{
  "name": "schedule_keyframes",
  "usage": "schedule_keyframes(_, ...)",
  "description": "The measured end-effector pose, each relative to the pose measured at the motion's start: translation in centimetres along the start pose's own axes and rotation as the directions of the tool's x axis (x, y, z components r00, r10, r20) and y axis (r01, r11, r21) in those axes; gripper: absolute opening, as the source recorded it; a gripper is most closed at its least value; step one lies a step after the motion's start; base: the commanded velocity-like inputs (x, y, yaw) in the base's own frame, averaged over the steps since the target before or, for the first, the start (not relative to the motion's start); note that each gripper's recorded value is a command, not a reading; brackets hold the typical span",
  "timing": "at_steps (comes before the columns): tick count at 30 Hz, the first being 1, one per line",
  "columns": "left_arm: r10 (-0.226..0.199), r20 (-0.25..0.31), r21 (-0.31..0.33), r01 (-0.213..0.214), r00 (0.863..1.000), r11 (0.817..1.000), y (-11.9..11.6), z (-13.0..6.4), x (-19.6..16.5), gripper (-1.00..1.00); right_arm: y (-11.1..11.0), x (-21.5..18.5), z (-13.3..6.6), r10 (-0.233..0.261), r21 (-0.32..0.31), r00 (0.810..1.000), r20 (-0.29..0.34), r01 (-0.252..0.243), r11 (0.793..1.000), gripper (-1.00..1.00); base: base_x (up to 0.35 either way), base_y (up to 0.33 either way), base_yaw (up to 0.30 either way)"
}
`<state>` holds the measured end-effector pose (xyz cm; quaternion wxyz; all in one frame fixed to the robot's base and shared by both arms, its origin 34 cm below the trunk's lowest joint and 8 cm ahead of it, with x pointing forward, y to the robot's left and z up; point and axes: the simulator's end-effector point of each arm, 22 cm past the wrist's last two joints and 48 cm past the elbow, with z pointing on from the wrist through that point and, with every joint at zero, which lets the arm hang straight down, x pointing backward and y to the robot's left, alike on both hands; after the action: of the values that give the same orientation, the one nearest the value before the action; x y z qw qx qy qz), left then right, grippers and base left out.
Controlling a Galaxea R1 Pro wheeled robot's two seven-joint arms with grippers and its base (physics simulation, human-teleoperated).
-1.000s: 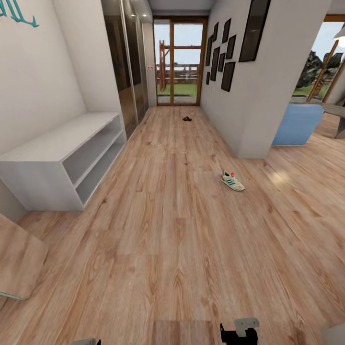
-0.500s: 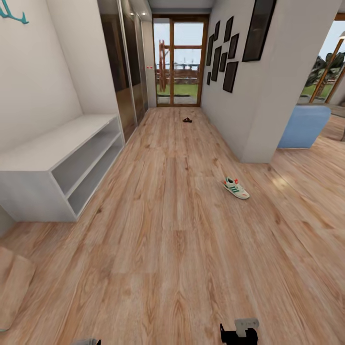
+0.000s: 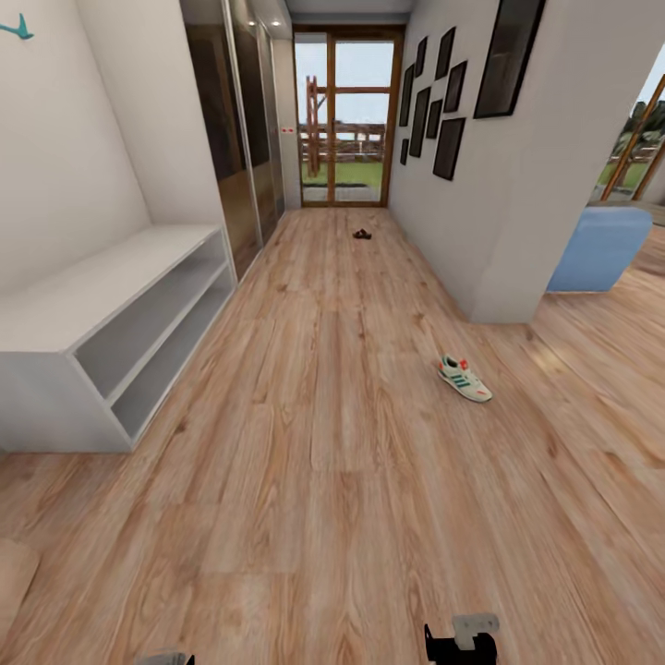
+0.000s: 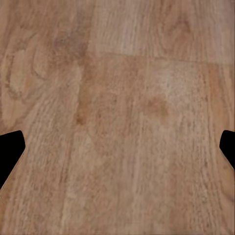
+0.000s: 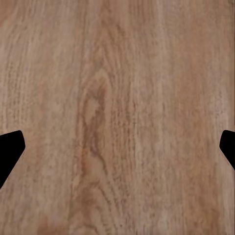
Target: Pick up the two gym shoes and the two sandals from the corridor floor and place them onto the hallstand (shoe rack) in the corridor, making sure they are on the rack and not on the floor. Arrange them so the two gym shoes are next to each other and the two sandals are next to each other.
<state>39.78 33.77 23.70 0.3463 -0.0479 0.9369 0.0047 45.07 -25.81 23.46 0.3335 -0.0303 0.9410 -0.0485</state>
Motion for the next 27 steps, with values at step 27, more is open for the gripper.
schedule_keyframes(27,0.0,0.0,0.0,0.0,1.0,1.0,0.0,0.01,-0.01,1.0,-0.01,0.02,-0.01,0.0,0.0,1.0,0.0,0.0,1.0,1.0,0.339,0.0,0.0)
